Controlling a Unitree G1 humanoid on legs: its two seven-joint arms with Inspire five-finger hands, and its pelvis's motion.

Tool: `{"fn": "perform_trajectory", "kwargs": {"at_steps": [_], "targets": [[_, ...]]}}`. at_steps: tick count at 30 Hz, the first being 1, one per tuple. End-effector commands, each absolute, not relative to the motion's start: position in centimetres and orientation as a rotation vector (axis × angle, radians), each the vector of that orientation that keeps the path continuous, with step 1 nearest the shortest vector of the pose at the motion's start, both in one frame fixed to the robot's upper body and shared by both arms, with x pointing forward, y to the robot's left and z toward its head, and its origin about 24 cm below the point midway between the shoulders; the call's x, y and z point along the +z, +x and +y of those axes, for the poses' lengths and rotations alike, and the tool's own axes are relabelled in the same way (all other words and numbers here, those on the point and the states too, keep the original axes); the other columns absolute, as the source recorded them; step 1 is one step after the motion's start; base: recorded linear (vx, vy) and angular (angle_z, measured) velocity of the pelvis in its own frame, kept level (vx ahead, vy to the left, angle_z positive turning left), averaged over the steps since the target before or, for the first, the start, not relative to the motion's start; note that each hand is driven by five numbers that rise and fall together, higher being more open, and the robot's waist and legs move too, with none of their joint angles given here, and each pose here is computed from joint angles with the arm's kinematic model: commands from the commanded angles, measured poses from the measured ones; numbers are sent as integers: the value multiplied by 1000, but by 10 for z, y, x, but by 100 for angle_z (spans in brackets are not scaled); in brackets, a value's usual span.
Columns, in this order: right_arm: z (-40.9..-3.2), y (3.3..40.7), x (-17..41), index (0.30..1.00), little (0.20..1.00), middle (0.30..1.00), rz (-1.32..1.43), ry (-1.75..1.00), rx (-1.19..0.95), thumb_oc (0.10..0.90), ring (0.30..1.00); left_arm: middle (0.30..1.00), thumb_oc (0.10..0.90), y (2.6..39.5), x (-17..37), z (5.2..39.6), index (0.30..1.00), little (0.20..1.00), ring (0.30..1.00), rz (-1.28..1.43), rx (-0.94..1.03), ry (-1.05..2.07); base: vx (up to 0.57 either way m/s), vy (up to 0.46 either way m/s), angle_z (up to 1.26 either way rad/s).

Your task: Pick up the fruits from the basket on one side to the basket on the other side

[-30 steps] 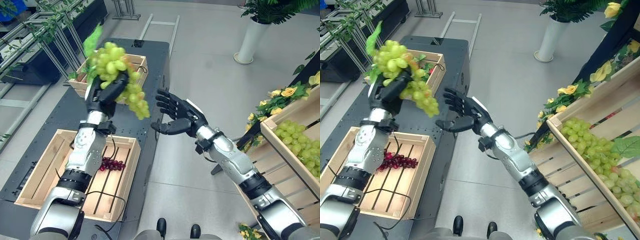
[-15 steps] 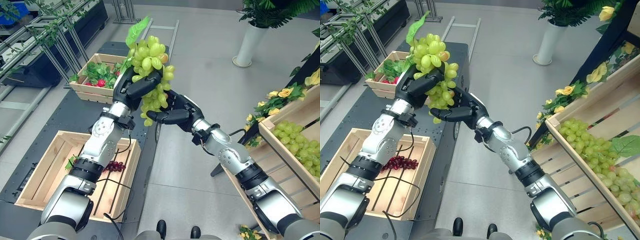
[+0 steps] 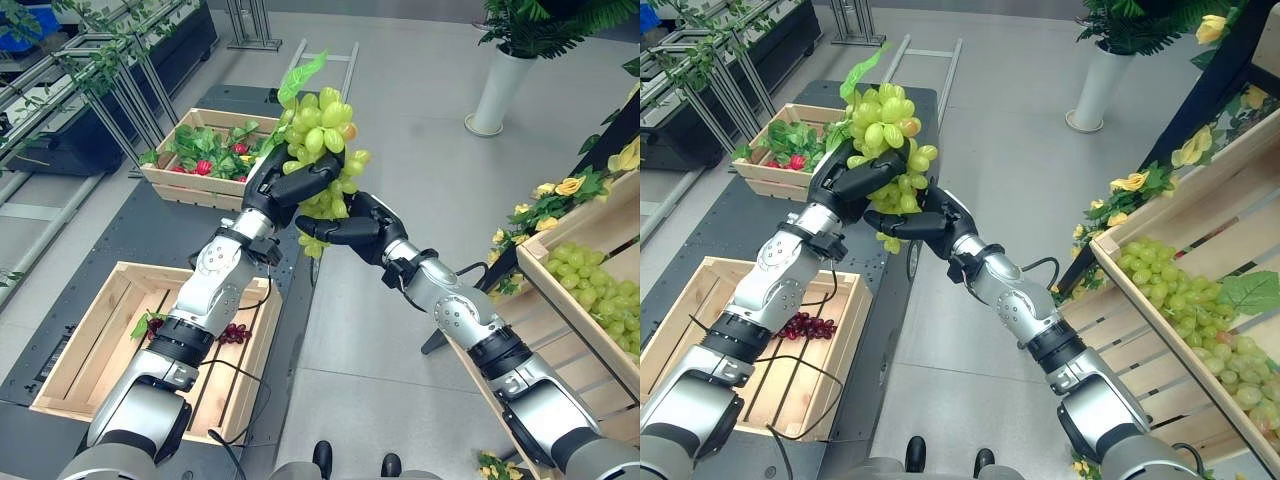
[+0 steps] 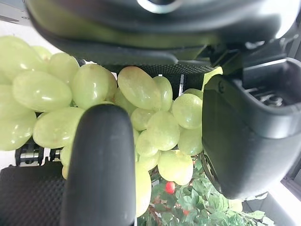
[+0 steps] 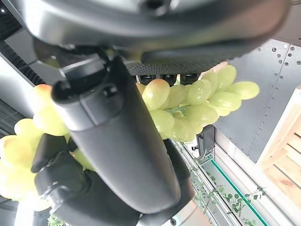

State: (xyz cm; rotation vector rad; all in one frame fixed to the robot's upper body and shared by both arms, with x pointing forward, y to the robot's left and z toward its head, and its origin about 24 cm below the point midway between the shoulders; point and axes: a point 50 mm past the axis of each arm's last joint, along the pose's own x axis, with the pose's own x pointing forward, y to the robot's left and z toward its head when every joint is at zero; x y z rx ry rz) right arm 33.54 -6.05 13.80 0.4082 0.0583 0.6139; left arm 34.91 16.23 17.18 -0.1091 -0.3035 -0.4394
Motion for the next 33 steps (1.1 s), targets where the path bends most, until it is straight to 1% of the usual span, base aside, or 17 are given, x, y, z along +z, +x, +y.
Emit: {"fn": "perform_trajectory", "kwargs": {"at_steps": [1, 4, 5, 6, 18, 19, 20, 21, 22, 24, 28, 33], "targets": [[-26, 340, 186, 900, 900, 900, -122, 617, 687, 800, 900, 300, 400, 355, 225, 113, 300, 300, 300, -485, -656, -167, 0, 0, 0], [-29, 343, 187, 900, 900, 900, -138, 642, 651, 800, 900, 300, 400, 353, 225, 108, 300, 300, 300, -483, -673, -171, 0, 0, 0], [-31, 344, 187, 465, 465, 465, -147, 650, 637, 510, 465, 300, 400, 352, 225, 108, 300, 300, 300, -483, -674, -165, 0, 0, 0], [-32, 344, 187, 300, 300, 300, -150, 654, 632, 400, 300, 300, 400, 352, 225, 108, 300, 300, 300, -483, -673, -163, 0, 0, 0], [-45, 346, 186, 300, 300, 300, -187, 664, 558, 400, 300, 300, 400, 356, 217, 117, 300, 300, 300, -455, -603, -198, 0, 0, 0], [-47, 346, 185, 300, 300, 300, -190, 663, 549, 400, 300, 366, 444, 356, 216, 118, 366, 366, 366, -450, -598, -197, 0, 0, 0], [-50, 346, 185, 300, 300, 300, -196, 662, 537, 400, 300, 853, 769, 356, 214, 119, 853, 853, 853, -442, -592, -195, 0, 0, 0], [-55, 346, 184, 300, 300, 300, -201, 665, 524, 400, 300, 853, 769, 356, 211, 122, 853, 853, 853, -434, -583, -195, 0, 0, 0], [-56, 345, 184, 300, 300, 300, -205, 667, 518, 400, 300, 900, 800, 356, 209, 122, 900, 900, 900, -430, -576, -199, 0, 0, 0], [-65, 344, 183, 300, 300, 300, -218, 683, 491, 400, 300, 900, 800, 355, 205, 127, 900, 900, 900, -413, -546, -217, 0, 0, 0], [-67, 343, 186, 300, 300, 300, -246, 674, 479, 400, 300, 900, 800, 359, 200, 131, 900, 900, 900, -389, -503, -221, 0, 0, 0], [-72, 335, 189, 300, 300, 300, -313, 610, 466, 400, 300, 900, 800, 361, 186, 144, 900, 900, 900, -368, -407, -176, 1, 1, -1]]}}
